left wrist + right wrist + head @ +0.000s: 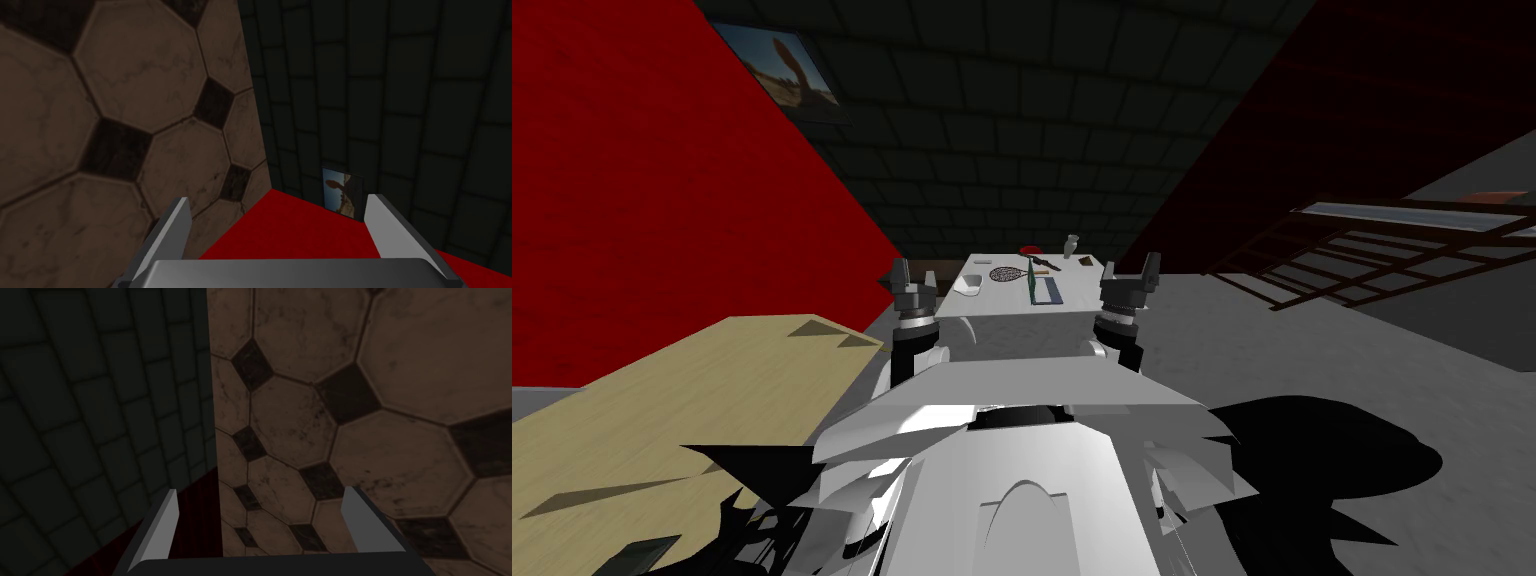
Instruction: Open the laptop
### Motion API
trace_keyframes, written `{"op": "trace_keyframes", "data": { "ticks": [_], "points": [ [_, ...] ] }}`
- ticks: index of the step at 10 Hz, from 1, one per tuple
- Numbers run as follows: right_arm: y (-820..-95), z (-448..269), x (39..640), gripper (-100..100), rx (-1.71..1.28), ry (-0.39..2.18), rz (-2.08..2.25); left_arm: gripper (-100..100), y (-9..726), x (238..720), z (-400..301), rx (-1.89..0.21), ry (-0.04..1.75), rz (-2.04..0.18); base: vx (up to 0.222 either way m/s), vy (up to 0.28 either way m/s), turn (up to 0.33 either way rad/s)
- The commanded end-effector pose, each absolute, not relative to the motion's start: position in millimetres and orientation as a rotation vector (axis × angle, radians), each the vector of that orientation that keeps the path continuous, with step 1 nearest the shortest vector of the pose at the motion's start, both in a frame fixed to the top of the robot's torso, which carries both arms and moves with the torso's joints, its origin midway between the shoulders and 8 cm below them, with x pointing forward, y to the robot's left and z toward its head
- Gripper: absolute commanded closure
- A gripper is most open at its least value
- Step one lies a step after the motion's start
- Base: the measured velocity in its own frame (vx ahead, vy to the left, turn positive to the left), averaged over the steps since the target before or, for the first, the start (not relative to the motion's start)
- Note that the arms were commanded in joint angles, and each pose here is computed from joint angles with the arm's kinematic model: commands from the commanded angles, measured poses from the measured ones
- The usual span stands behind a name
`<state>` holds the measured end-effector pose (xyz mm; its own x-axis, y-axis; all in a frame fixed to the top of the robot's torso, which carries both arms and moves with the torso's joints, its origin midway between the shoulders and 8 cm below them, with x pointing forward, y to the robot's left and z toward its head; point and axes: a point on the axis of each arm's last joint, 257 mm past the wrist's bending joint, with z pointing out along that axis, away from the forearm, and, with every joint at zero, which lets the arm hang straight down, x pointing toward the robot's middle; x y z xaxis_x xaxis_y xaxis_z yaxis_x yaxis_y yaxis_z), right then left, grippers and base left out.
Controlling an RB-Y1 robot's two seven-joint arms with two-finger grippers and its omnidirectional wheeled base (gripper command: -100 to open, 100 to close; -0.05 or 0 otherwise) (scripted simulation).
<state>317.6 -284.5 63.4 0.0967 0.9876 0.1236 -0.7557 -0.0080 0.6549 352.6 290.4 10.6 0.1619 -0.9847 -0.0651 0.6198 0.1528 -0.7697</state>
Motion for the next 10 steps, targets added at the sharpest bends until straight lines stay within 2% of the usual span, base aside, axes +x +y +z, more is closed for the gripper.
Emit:
{"op": "trace_keyframes", "data": {
  "ticks": [1, 9, 10],
  "points": [
    [-284.5, 63.4, 317.6, 0, 0.673, 0.435, 1.446, 0, 290.4, 352.6, 10.6, -0.682, 0.665, -1.281, 0.0, 0.0, 0.0],
    [-284.5, 63.6, 317.5, 0, 0.673, 0.435, 1.447, 0, 290.4, 352.5, 10.7, -0.681, 0.665, -1.281, 0.0, 0.0, 0.0],
    [-279.0, 61.6, 320.2, -100, 0.645, 0.483, 1.435, 0, 290.4, 352.5, 10.7, -0.681, 0.665, -1.281, 0.008, 0.011, 0.001]
  ]
}}
